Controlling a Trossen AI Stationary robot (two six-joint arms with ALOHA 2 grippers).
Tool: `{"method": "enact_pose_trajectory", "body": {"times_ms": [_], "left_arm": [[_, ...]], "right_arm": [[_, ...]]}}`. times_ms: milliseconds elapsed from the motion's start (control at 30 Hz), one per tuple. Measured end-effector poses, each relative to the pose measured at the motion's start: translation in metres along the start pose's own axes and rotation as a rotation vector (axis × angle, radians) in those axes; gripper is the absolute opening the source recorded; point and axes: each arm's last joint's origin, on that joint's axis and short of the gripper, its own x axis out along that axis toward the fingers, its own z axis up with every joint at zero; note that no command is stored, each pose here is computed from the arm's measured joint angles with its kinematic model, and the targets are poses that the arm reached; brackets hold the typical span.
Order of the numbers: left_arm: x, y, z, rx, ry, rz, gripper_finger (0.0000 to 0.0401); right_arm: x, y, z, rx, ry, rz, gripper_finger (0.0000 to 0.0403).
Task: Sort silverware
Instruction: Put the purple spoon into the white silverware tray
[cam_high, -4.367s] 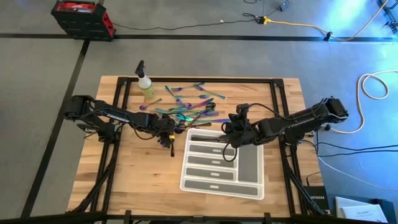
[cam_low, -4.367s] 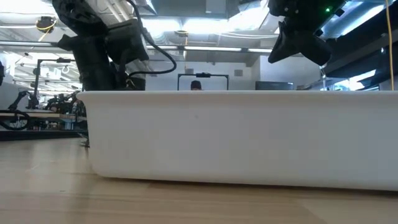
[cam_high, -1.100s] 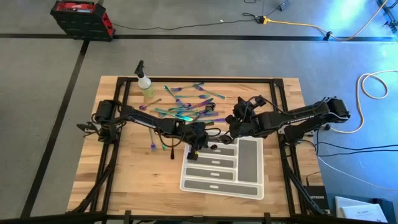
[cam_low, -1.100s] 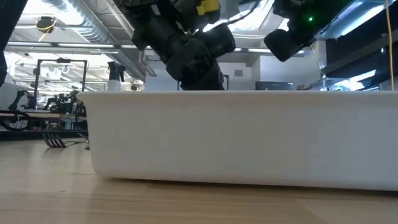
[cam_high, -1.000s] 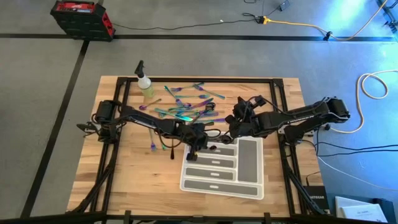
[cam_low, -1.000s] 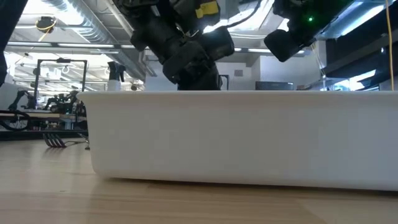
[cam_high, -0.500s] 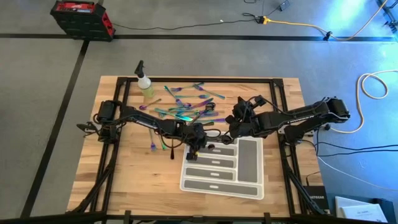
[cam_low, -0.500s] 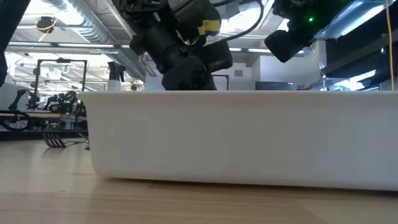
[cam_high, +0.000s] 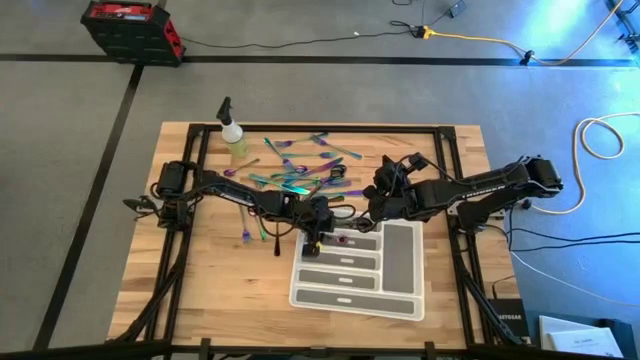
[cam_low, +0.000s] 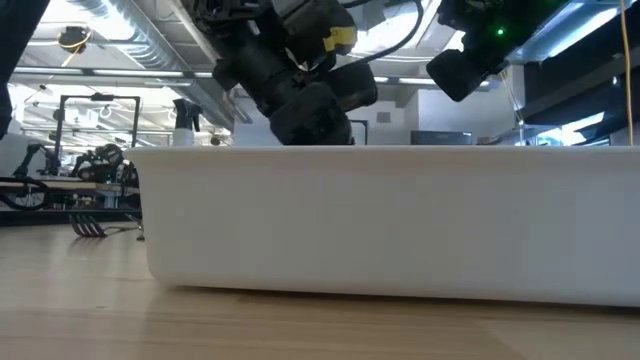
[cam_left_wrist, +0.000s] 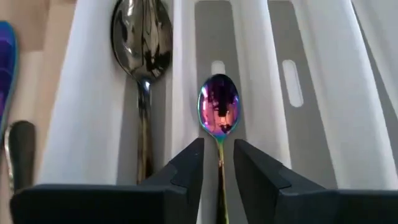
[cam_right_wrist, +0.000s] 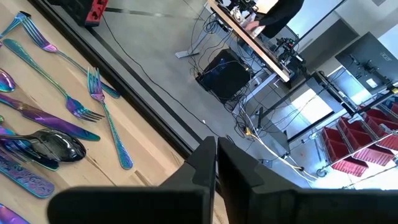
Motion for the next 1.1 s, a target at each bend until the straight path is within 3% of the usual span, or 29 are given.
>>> {"method": "enact_pose_trajectory", "body": {"times_ms": [133, 233, 300, 500, 600, 767, 933, 1100], "left_arm": [[-0.022, -0.001, 0.019, 0.045, -0.075, 0.057, 0.0074], [-0.046, -0.002, 0.027, 0.065, -0.062, 0.175, 0.0074], [-0.067, 0.000, 0.027, 0.012, -0.023, 0.279, 0.0075], [-0.110, 0.006, 0.000, -0.348, 0.114, 0.671, 0.0073], [-0.116, 0.005, -0.025, -0.523, 0.176, 0.776, 0.0072], [-0.109, -0.005, -0.064, -0.879, 0.161, 0.868, 0.0072], [-0.103, -0.022, -0.094, -1.095, 0.109, 0.920, 0.0072], [-0.102, -0.035, -0.104, -1.312, -0.007, 0.943, 0.0072]], "right_arm": [[0.000, 0.000, 0.000, -0.002, 0.000, 0.000, 0.0000], [0.000, 0.000, 0.000, -0.003, 0.000, 0.000, 0.0000], [0.000, 0.000, 0.000, -0.002, 0.000, -0.001, 0.0000], [0.000, 0.001, 0.000, -0.001, 0.006, 0.011, 0.0000], [0.000, 0.001, 0.000, -0.002, 0.012, 0.020, 0.0000], [0.000, 0.001, 0.000, -0.001, 0.014, 0.025, 0.0000], [0.000, 0.001, 0.000, -0.001, 0.016, 0.029, 0.0000], [0.000, 0.001, 0.000, -0.006, 0.018, 0.032, 0.0000]]}}
